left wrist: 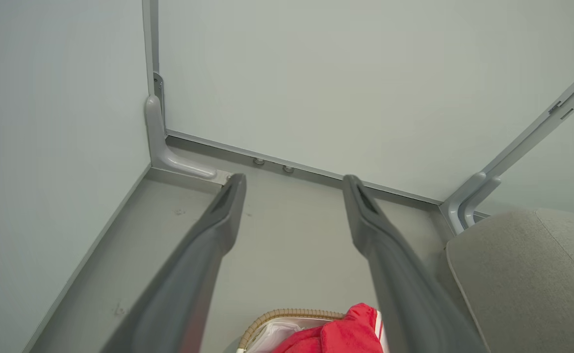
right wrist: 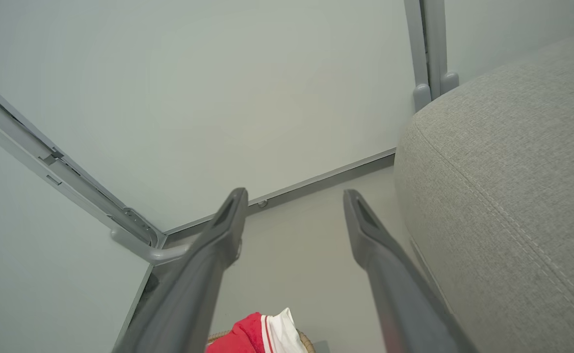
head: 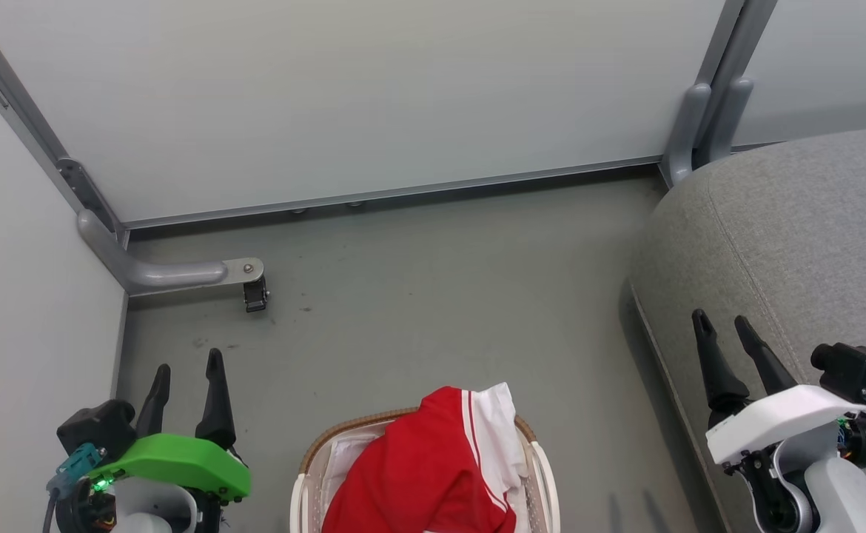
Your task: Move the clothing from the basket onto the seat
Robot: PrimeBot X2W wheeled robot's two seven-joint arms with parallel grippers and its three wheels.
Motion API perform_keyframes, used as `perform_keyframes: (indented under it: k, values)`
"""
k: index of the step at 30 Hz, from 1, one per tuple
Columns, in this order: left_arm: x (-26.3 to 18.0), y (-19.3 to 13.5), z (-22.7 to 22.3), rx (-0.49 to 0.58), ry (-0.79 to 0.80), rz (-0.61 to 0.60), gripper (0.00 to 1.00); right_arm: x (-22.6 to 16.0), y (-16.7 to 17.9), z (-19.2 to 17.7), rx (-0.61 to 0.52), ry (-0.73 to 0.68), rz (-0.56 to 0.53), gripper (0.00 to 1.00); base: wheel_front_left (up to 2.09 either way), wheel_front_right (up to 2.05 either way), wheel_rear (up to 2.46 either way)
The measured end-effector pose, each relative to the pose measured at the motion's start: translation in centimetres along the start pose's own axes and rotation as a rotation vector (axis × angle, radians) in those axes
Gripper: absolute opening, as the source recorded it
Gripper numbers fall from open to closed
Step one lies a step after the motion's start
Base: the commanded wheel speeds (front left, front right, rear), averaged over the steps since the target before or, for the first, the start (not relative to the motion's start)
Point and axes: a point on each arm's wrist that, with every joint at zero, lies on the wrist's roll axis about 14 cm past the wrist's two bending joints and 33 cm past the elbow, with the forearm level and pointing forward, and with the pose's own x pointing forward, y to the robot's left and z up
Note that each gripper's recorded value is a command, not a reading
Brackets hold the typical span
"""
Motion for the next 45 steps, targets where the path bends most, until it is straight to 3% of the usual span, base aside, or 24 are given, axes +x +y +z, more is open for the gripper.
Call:
perform_keyframes:
  k: [28, 35, 45]
  values:
    - [0.1, -1.2, -0.4, 0.269, -0.020, -0.057, 1.00, -0.5, -0.2, -1.5, -0.248, 0.031, 0.031, 1.00, 0.00, 0.00, 0.00]
    - [0.7, -2.0, -2.3, 0.314, 0.021, -0.090, 1.00, 0.2, -0.2, -1.8, -0.301, 0.035, 0.047, 1.00, 0.00, 0.00, 0.00]
    - [3.0, -5.1, -7.4, 0.350, 0.149, -0.232, 1.00, 1.9, -0.6, -3.5, -0.368, 0.079, 0.076, 1.00, 0.00, 0.00, 0.00]
